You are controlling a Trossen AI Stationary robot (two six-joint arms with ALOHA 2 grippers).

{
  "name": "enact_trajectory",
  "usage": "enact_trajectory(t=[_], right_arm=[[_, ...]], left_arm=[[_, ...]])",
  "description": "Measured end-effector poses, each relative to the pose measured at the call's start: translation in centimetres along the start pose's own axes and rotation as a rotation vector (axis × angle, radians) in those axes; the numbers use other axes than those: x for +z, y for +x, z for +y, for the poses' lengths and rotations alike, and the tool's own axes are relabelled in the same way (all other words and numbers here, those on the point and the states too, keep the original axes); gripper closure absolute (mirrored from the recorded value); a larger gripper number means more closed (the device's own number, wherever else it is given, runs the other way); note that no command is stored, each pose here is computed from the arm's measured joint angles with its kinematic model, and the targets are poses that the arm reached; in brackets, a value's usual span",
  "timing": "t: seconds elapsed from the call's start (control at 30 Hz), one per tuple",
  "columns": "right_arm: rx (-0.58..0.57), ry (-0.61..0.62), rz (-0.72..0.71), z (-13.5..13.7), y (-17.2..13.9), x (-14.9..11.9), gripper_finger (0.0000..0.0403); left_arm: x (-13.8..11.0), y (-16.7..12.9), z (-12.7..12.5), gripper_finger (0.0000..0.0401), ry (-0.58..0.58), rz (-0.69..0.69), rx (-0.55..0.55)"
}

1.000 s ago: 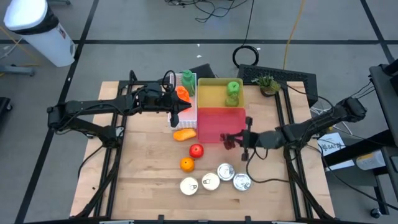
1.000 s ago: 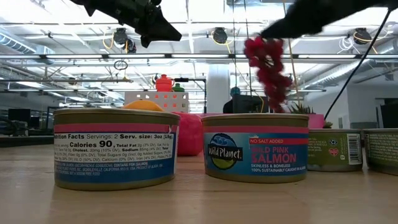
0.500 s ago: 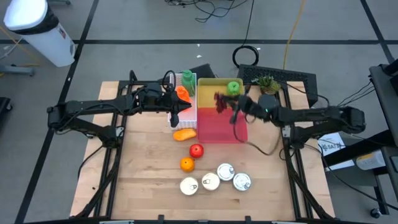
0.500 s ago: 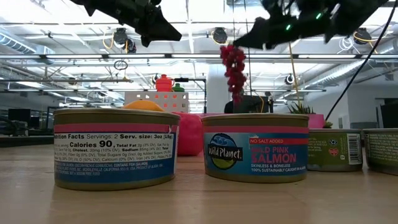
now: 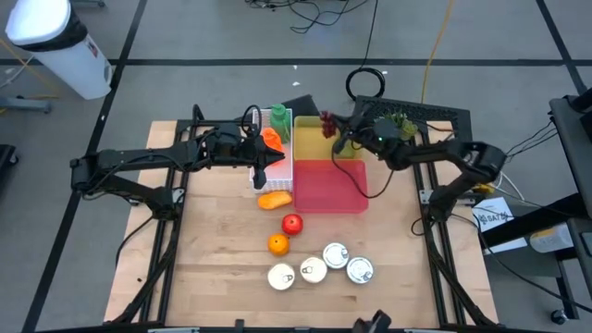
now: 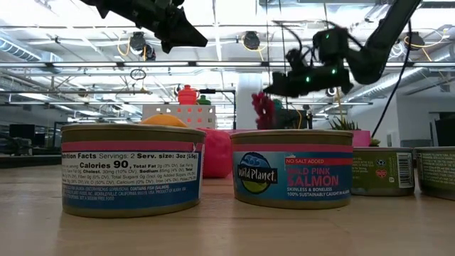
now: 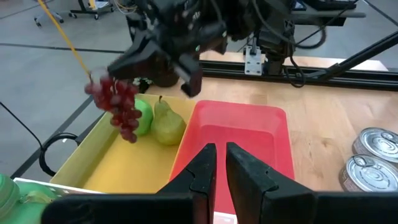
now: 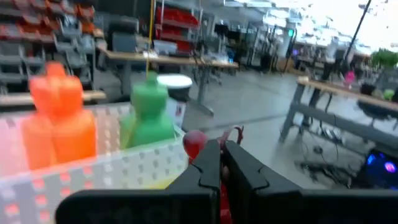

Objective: Pick & Place Food Item
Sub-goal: Put the red grapes into the yellow bin, then put the red apple into the yellow bin

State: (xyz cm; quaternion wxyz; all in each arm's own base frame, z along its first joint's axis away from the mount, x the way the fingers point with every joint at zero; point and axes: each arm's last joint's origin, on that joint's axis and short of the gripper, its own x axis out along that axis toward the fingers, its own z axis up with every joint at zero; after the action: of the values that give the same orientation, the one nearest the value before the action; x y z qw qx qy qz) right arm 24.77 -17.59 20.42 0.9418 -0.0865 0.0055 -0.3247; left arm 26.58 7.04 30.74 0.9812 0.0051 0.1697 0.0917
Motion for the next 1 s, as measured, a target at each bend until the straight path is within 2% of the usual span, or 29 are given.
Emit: enact_trajectory(t=[0.3, 0.53, 0.73, 0.83, 1.0], right_arm=[[-0.02, -0.011, 0.051, -0.4, 0.9, -2.9, 0.0401], [-0.015, -0.107, 0.076, -0.3, 1.0, -3.5, 0.04], [-0.017, -0.084, 0.075, -0.3, 1.0, -3.5, 0.0397], [-0.016, -0.082, 0.075, -0.3, 1.0, -3.5, 0.0376], [-0.017, -0.082, 0.075, -0.3, 1.0, -3.5, 0.0307]], left_arm=[[0.0, 0.0, 0.0, 0.0352, 0.006, 0.0, 0.001], [0.0, 0.0, 0.0, 0.0352, 0.006, 0.0, 0.001], [0.0, 0.0, 0.0, 0.0352, 0.006, 0.0, 0.001], [0.0, 0.0, 0.0, 0.0352, 0.006, 0.0, 0.0], [0.0, 0.0, 0.0, 0.0352, 0.006, 0.0, 0.0]])
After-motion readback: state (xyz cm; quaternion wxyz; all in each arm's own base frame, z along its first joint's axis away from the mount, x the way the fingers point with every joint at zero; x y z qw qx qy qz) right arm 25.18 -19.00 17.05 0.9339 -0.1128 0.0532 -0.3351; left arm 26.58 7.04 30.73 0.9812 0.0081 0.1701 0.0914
